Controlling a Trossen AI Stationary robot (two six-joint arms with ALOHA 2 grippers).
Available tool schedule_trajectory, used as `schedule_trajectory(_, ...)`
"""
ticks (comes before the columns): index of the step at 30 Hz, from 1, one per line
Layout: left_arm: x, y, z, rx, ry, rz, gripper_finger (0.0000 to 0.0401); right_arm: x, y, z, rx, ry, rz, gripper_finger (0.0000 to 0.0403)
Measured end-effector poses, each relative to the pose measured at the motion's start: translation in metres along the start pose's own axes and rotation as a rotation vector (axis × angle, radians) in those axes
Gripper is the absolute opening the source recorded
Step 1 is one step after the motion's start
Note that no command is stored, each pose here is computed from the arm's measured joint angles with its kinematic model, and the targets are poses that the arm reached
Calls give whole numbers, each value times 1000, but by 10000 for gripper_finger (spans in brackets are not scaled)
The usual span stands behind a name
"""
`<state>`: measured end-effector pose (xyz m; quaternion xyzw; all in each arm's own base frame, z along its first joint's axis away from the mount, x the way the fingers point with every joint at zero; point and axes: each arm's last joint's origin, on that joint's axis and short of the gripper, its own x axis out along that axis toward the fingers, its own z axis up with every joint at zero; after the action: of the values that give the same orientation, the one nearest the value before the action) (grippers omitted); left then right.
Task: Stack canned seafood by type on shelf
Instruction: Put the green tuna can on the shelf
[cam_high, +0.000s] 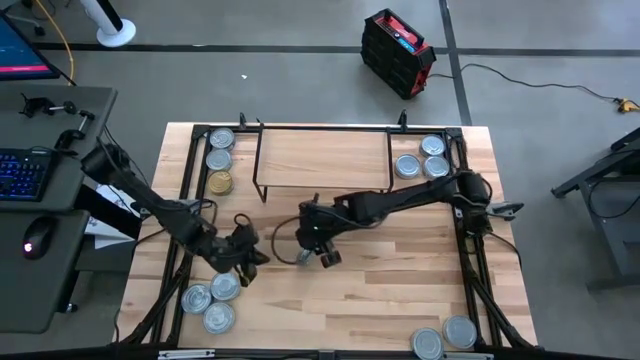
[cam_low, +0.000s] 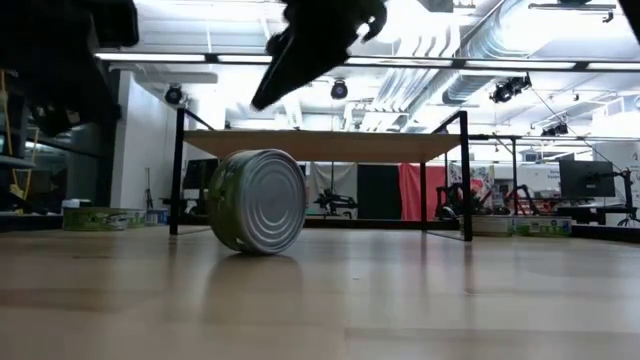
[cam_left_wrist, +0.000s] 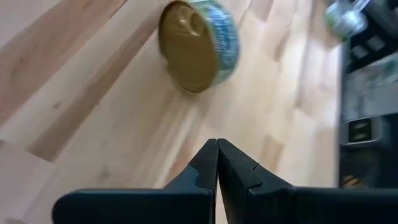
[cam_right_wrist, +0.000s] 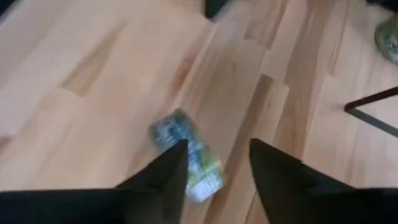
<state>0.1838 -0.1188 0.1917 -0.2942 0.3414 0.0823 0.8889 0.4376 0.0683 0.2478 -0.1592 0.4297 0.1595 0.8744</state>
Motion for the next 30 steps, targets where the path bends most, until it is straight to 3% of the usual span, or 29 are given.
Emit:
schedule_trajectory(3,-6,-2,0,-60,-6,-30,1,8,-5,2,4,81,34,216)
schedule_trajectory(9,-9,-5,1,-98,-14,-58,1,21,-6,-2,-136,226,122,261)
schedule_trajectory(14,-9,-5,1,-98,-15,-58,1,29,-6,-5,-214,246,140,266)
schedule_trajectory(22,-9,-4,5,-67,-90,-26,1,56,-6,-17,-226,319,108,264)
schedule_trajectory(26,-6,-2,14,-59,-146,-17,1,58,-7,-17,-223,322,88,225)
schedule_trajectory(30,-9,-1,32,-25,-229,-51,1,44,-8,-8,-166,355,77,117)
